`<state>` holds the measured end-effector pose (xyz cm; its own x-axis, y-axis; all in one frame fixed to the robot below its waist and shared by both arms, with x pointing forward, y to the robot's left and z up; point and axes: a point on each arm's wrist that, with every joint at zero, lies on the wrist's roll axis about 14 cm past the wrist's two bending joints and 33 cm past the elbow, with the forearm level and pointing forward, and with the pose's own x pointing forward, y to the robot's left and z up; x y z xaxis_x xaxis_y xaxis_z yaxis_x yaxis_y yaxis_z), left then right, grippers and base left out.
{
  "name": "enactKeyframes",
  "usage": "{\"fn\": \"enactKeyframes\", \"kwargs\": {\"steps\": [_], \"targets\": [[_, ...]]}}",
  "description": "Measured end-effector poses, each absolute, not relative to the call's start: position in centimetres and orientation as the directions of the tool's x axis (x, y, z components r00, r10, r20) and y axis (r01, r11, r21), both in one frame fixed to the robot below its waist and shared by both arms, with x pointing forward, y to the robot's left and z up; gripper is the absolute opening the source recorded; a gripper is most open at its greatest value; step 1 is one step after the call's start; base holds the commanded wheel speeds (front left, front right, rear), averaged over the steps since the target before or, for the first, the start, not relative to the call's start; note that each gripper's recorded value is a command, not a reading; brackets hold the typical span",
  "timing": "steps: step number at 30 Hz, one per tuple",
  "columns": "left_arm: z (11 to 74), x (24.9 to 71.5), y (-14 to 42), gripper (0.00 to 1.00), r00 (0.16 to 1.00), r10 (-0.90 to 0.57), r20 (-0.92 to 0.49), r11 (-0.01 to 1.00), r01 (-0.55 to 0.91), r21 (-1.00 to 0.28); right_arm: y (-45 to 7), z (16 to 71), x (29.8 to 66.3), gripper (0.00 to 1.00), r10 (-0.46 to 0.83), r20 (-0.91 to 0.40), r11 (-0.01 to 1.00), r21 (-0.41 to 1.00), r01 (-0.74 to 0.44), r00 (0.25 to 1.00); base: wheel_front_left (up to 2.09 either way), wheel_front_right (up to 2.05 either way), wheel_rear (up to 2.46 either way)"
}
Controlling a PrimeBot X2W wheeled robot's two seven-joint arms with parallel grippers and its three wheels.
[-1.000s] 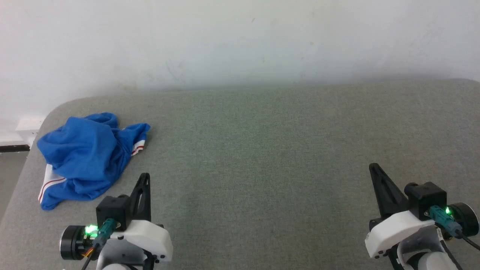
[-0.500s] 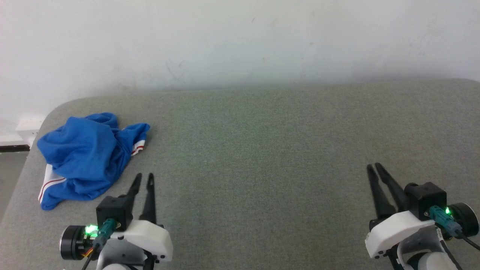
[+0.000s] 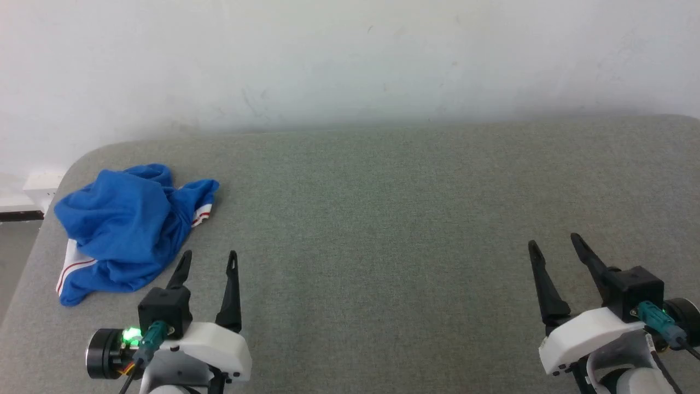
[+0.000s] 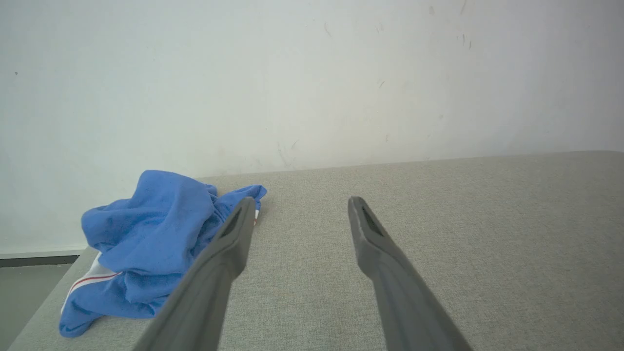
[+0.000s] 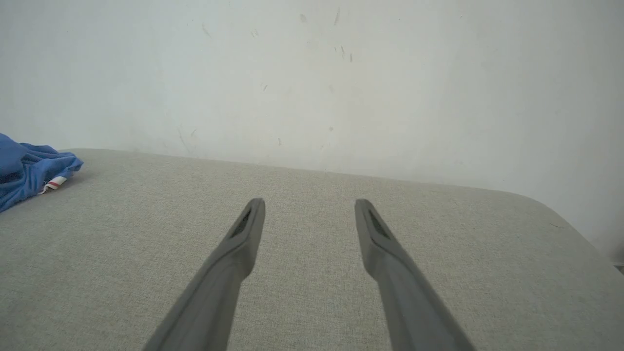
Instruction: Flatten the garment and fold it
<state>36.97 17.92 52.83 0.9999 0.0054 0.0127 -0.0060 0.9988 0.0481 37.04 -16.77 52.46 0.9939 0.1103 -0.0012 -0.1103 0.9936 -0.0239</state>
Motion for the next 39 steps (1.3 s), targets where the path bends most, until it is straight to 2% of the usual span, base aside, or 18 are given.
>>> {"fn": "enactKeyframes", "kwargs": {"steps": [23, 39], "targets": [[53.0, 36.2, 19.4, 1.0, 0.998, 0.047, 0.043, 0.998, -0.049, 0.04, -17.1, 52.9, 37.5, 1.0, 0.1, 0.039, 0.995, 0.0, -0.1, 0.994, 0.0, 0.0, 0.0], [53.0, 34.3, 21.6, 1.0, 0.991, 0.119, 0.065, 0.992, -0.121, 0.021, -15.2, 52.6, 38.1, 1.0, 0.153, 0.051, 0.988, 0.023, -0.155, 0.987, 0.0, 0.0, 0.0]]}}
